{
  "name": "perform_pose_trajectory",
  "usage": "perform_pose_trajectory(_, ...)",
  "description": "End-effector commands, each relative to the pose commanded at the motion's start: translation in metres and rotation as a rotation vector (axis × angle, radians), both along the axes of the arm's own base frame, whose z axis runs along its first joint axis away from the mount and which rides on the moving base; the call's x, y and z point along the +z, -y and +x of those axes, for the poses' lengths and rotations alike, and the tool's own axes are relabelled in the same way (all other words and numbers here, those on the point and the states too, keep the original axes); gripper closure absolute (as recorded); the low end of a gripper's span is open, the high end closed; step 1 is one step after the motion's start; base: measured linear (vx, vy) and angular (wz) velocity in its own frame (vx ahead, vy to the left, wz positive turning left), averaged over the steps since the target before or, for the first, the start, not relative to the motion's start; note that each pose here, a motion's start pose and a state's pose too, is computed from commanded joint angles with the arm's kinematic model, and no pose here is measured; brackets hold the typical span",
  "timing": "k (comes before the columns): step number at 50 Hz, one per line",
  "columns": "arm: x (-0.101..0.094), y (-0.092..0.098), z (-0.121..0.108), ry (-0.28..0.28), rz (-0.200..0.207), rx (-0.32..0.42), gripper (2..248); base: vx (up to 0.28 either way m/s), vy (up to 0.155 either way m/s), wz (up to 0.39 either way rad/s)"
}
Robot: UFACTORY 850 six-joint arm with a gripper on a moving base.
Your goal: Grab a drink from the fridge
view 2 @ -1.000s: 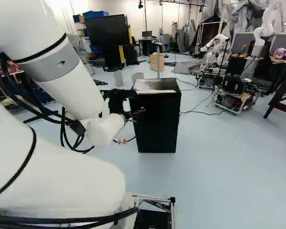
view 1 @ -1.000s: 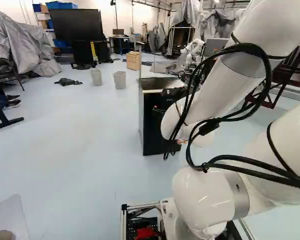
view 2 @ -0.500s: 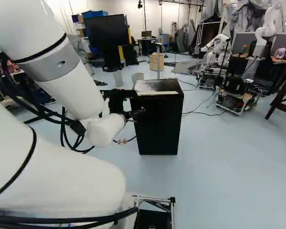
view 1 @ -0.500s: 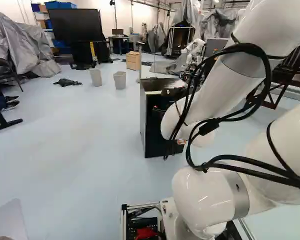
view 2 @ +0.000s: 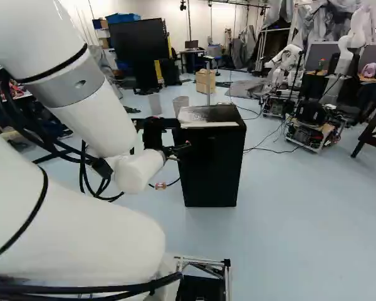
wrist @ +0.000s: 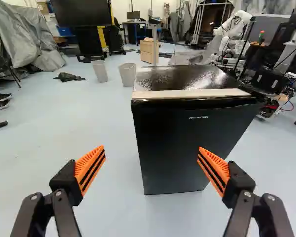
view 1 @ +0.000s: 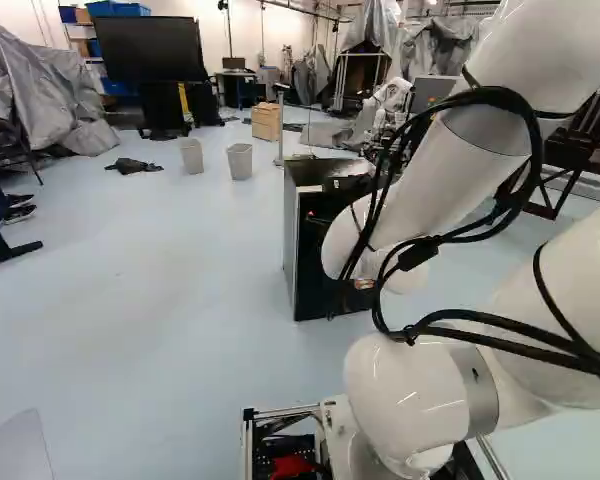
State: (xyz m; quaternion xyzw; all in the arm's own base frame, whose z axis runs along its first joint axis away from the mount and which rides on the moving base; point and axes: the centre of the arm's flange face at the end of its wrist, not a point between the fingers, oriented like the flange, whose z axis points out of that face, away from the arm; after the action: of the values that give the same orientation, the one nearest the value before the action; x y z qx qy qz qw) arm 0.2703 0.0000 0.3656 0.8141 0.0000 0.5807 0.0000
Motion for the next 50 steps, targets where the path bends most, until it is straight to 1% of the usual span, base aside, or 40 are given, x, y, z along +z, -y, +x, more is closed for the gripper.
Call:
perform_pose_trajectory(31,0.0000,0.0000,0.0000,0.000,0.000,0.000,3,0.061,0.055,-0.018)
perform_pose_trajectory(50,0.0001,-0.0028,0.0001,0.001,0.002,0.006,3,0.003,0.006,0.000)
